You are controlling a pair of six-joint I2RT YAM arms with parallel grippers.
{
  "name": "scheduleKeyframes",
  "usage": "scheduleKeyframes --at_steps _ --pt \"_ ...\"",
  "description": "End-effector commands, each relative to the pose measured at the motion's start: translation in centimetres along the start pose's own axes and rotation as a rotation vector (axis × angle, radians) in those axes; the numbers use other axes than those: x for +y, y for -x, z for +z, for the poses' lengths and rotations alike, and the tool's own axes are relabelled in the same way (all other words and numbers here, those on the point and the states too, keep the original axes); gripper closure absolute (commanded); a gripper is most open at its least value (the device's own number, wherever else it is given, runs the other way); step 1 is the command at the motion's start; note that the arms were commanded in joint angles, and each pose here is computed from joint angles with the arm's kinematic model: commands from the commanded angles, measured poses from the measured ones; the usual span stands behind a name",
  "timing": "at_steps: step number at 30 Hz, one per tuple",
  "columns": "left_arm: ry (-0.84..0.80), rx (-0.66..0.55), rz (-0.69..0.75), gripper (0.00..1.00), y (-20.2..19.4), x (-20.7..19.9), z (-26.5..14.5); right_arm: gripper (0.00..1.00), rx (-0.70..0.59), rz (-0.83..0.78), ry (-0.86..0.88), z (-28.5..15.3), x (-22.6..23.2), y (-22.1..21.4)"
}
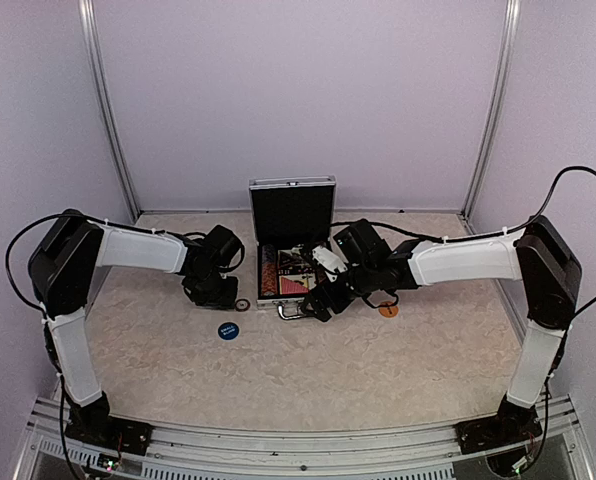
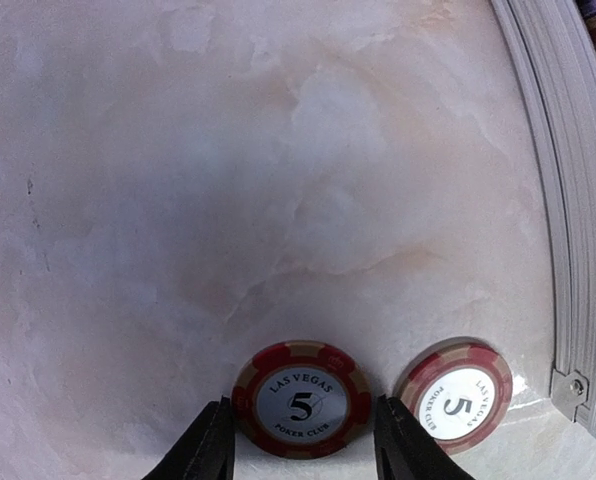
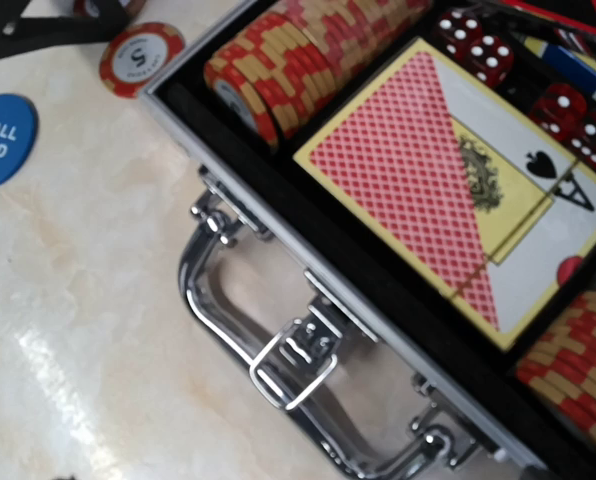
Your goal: Pack up texas hold em set
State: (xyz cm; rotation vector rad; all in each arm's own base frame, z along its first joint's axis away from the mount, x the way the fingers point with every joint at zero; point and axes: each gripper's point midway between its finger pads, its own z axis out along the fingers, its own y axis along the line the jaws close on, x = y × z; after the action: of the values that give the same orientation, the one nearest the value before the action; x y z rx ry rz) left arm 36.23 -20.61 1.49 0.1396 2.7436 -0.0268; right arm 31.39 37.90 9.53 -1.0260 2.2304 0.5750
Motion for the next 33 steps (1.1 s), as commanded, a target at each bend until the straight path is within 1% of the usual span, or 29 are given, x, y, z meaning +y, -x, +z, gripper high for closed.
scheduleKeyframes --at_steps 1,10,18,27,29,33 --pt "0.013 0.132 0.038 0.52 -2.9 0.9 2.3 0.04 -0.001 -0.002 0.020 0.2 0.8 0.0" --pt "0.035 0.197 0.090 0.50 -3.3 1.3 2.9 0.04 0.002 -0.003 0.030 0.5 1.0 -0.1" --pt "0.052 0.279 0.136 0.52 -5.0 1.9 4.2 0.04 -0.002 -0.010 0.030 0.2 1.1 -0.1" --pt "0.053 0.304 0.142 0.53 -6.0 2.4 3.7 0.04 -0.013 -0.012 0.029 -0.2 1.2 0.0" --pt "0.052 0.305 0.143 0.54 -6.1 2.5 3.6 0.04 -0.015 -0.013 0.033 -0.3 1.3 0.1" --pt "0.044 0.299 0.136 0.60 -5.9 2.4 3.4 0.04 -0.016 -0.010 0.031 -0.4 1.2 0.2"
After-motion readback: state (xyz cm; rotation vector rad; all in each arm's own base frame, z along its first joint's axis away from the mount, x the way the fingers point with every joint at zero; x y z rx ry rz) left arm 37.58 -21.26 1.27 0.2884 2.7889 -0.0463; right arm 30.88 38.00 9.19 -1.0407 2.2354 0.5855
